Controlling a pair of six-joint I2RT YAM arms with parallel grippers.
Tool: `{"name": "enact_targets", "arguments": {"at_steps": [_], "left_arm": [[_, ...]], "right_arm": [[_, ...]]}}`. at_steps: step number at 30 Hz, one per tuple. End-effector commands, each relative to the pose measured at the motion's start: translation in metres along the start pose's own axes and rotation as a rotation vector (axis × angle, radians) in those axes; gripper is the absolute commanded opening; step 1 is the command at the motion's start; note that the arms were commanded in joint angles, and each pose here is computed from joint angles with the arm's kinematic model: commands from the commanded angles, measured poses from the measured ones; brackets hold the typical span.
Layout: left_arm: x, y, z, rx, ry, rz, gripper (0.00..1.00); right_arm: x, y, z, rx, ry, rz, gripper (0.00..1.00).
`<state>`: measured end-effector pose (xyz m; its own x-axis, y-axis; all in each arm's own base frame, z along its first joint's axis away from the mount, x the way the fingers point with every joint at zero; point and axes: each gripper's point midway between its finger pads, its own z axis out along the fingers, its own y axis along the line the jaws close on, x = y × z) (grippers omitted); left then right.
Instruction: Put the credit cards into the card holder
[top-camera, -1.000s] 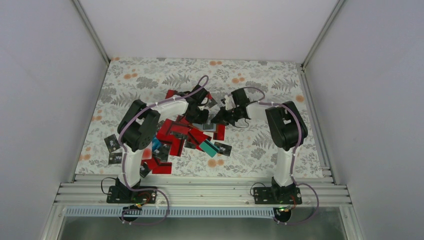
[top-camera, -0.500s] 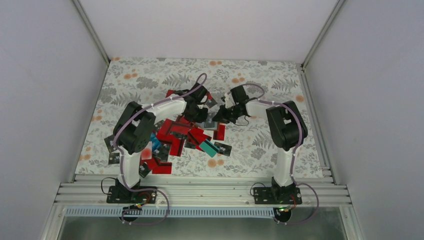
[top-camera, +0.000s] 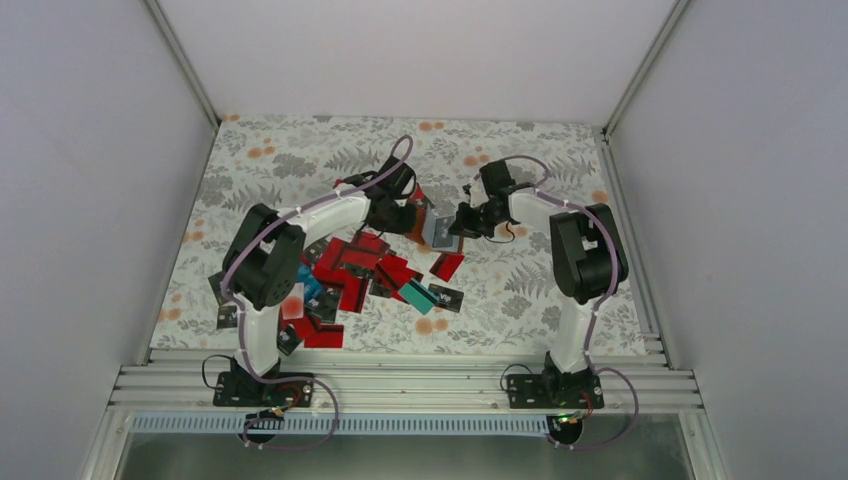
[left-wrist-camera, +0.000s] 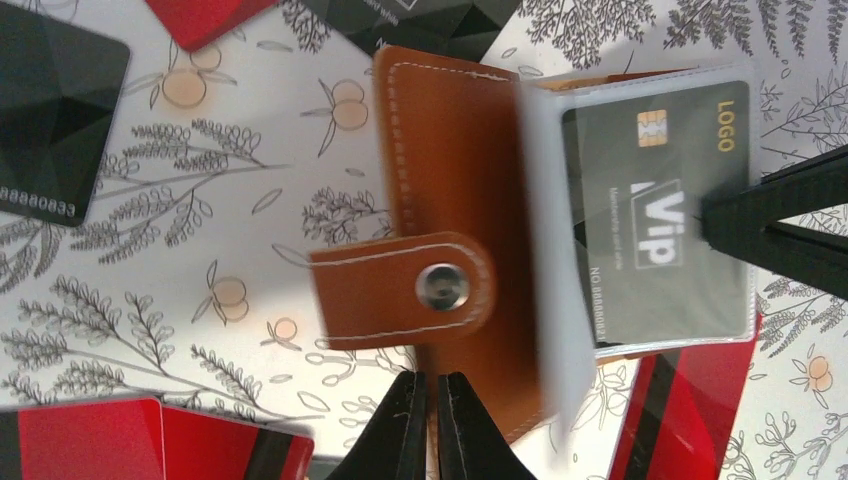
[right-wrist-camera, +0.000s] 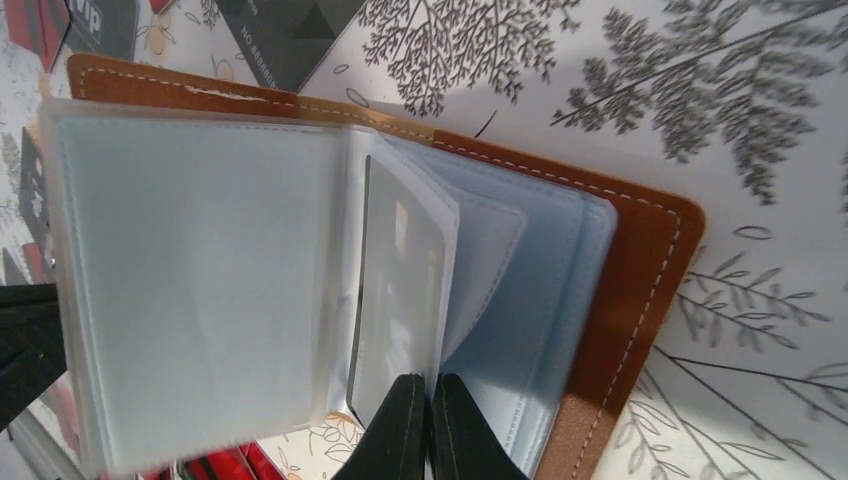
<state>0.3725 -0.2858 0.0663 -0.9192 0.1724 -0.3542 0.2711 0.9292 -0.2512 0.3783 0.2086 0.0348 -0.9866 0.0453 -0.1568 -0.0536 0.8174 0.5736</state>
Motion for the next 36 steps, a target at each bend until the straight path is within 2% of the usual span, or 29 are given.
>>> {"name": "enact_targets", "arguments": {"at_steps": [1,9,16,36], "left_arm": [[-0.019,-0.005,0.009,0.037,-0.043,0.044,0.07],[-0.013,-0.005,0.028,0.081,-0.037,0.047,0.06],[-0.003,-0.005,0.037,0.107,-0.021,0.046,0.06],[0.002,-0.009,0.040,0.146,-0.009,0.041,0.05]], "right_arm": [[-0.001,-0.021,-0.012,0.134,0.008,0.002,0.04],[-0.004,-0.014,-0.010,0.106,0.026,0.010,0.05],[-0.010,-0.001,-0.013,0.063,0.022,0.008,0.19],[-0.010,0.036,0.006,0.032,0.057,-0.041,0.27]]}}
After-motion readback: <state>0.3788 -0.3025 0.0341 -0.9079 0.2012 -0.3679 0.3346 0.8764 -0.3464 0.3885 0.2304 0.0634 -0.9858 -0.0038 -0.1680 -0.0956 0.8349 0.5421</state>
